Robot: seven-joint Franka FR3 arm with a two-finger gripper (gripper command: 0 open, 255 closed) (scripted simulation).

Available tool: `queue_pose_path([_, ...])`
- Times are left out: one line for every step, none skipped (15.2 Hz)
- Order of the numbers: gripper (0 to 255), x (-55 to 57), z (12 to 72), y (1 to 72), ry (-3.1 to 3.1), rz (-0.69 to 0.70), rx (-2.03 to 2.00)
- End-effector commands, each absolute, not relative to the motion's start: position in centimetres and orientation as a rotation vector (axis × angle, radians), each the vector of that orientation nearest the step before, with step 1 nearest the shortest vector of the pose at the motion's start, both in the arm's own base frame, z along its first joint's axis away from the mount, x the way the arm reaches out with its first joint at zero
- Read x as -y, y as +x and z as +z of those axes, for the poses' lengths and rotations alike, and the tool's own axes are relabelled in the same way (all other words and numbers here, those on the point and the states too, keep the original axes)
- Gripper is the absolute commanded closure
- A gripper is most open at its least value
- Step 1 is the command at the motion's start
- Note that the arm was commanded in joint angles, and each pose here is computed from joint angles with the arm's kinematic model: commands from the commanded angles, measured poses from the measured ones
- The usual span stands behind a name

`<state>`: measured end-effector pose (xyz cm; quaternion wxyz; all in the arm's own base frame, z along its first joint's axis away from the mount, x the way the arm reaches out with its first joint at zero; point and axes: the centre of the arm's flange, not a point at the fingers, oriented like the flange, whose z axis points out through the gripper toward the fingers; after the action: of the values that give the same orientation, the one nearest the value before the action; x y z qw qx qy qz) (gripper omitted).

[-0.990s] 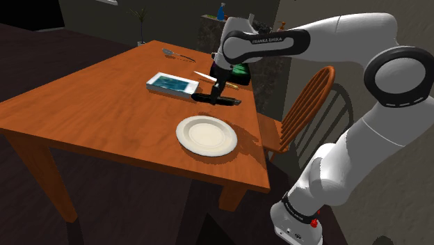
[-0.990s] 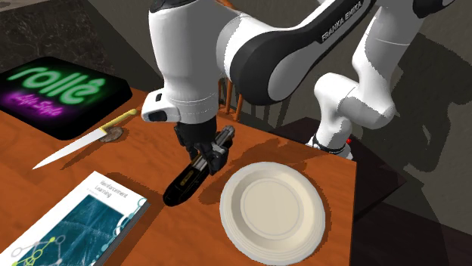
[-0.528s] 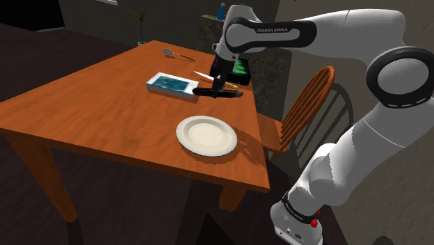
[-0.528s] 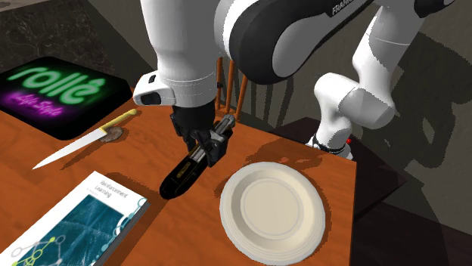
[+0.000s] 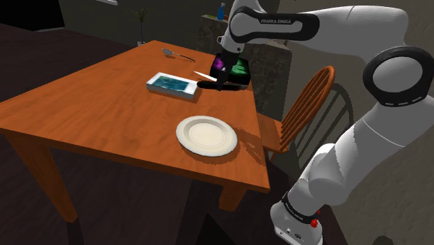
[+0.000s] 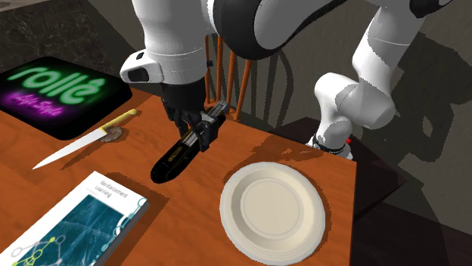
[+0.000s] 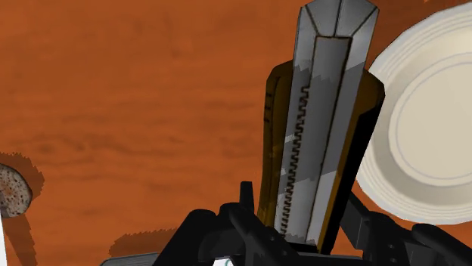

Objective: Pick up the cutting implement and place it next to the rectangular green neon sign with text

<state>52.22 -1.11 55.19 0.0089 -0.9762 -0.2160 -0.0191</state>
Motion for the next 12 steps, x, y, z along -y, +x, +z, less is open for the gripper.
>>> queue_pose_path([255, 3.6, 55.2, 52.5, -3.049, -0.060, 0.676])
queue_pose_path([255, 4.9, 55.2, 52.7, -3.049, -0.060, 0.676])
queue_pose_path([255, 6.2, 55.2, 52.9, -3.049, -0.060, 0.676])
queue_pose_path([255, 7.5, 55.2, 53.2, -3.049, -0.060, 0.676])
queue_pose_path([255, 8.8, 55.2, 53.4, -3.049, -0.060, 0.676])
queue_pose_path([255, 10.1, 55.2, 53.6, -3.049, -0.060, 0.676])
queue_pose_path([255, 11.4, 55.2, 53.8, -3.049, -0.060, 0.676])
queue_pose_path([255, 12.7, 55.2, 54.1, -3.049, -0.060, 0.676])
queue_pose_path([255, 14.0, 55.2, 54.3, -3.049, -0.060, 0.676])
queue_pose_path([255, 15.3, 55.2, 54.5, -3.049, -0.060, 0.676])
queue_pose_path([255, 16.6, 55.2, 54.7, -3.049, -0.060, 0.676])
queue_pose_path([255, 17.9, 55.2, 55.0, -3.049, -0.060, 0.676])
